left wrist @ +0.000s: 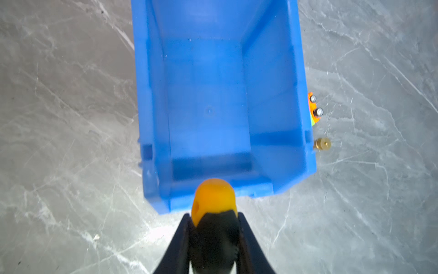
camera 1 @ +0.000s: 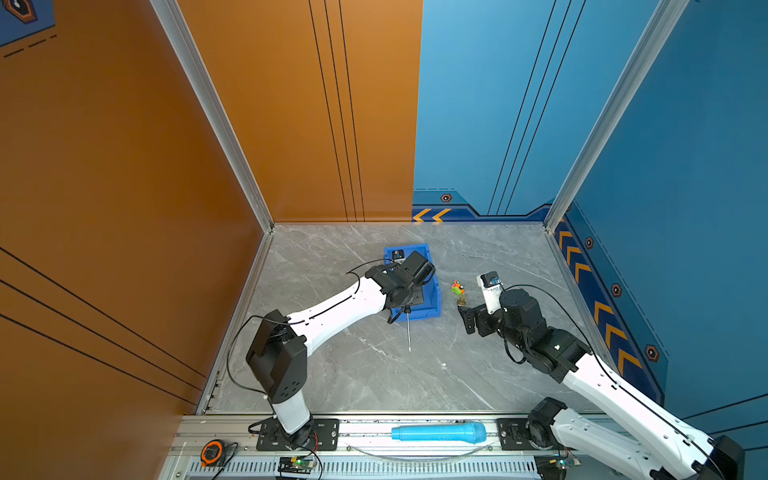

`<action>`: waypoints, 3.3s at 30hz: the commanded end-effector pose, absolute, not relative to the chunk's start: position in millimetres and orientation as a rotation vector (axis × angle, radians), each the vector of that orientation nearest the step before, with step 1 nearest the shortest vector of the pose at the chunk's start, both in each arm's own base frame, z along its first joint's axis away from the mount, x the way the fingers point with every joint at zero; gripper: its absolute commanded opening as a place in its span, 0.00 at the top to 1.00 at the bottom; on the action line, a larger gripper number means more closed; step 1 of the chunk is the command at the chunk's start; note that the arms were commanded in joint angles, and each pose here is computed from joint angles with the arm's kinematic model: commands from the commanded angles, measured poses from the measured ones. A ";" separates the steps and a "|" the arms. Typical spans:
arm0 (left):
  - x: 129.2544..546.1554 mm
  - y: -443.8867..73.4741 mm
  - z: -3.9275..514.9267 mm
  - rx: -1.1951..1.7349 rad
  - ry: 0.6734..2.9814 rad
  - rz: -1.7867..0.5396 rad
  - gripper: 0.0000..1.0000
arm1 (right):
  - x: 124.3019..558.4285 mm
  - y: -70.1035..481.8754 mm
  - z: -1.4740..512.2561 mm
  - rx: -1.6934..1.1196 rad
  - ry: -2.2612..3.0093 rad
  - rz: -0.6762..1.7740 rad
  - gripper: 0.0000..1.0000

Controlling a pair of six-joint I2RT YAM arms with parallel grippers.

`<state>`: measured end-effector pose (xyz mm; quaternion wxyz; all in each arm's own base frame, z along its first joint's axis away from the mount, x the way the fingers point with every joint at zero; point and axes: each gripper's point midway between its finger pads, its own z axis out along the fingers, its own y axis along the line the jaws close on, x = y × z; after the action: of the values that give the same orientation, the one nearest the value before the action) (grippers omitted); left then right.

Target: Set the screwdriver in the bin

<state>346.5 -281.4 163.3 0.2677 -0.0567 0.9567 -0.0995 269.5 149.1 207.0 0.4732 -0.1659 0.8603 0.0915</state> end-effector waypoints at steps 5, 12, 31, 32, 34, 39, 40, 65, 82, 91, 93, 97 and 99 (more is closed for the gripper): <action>413.1 -286.5 158.5 -0.150 2.588 -0.261 0.99 | 277.6 149.3 217.5 -0.410 2.102 0.203 0.00; 461.3 -284.5 136.6 -0.233 2.591 -0.263 0.99 | 285.7 146.3 218.5 -0.388 2.113 0.160 0.00; 495.6 -293.5 92.7 -0.240 2.570 -0.136 0.96 | 301.8 156.6 216.2 -0.373 2.130 0.155 0.00; 495.9 -293.6 89.3 -0.246 2.572 -0.130 0.96 | 301.7 156.0 216.9 -0.371 2.127 0.153 0.00; 495.6 -293.6 82.9 -0.254 2.576 -0.113 0.95 | 300.7 155.5 217.3 -0.371 2.125 0.153 0.00; 495.7 -296.8 74.2 -0.255 2.571 -0.081 0.94 | 298.9 152.7 218.7 -0.373 2.119 0.147 0.00; 496.1 -297.7 72.8 -0.253 2.570 -0.078 0.94 | 298.7 153.3 218.4 -0.375 2.119 0.150 0.00; 486.9 -301.5 44.0 -0.213 2.623 -0.039 0.61 | 295.0 144.0 229.0 -0.351 2.087 0.146 0.00; 474.1 -308.4 136.9 -0.100 2.490 -0.098 0.46 | 290.6 138.0 235.8 -0.314 2.047 0.159 0.00; 423.8 -300.2 199.4 -0.031 2.416 -0.123 0.21 | 279.2 129.4 238.9 -0.287 2.008 0.199 0.00; 410.6 -298.2 209.7 0.015 2.406 -0.125 0.15 | 278.9 127.4 237.6 -0.281 2.009 0.197 0.00; 379.0 -290.3 222.7 0.138 2.390 -0.103 0.07 | 278.3 120.9 238.9 -0.242 2.019 0.202 0.00; 363.1 -288.8 225.5 0.225 2.377 -0.098 0.04 | 277.8 115.6 239.3 -0.212 2.019 0.192 0.00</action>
<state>380.4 -296.3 221.1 0.3619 0.0409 0.9293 -0.0608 279.8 121.9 239.4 0.5213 -0.1092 0.8429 0.0768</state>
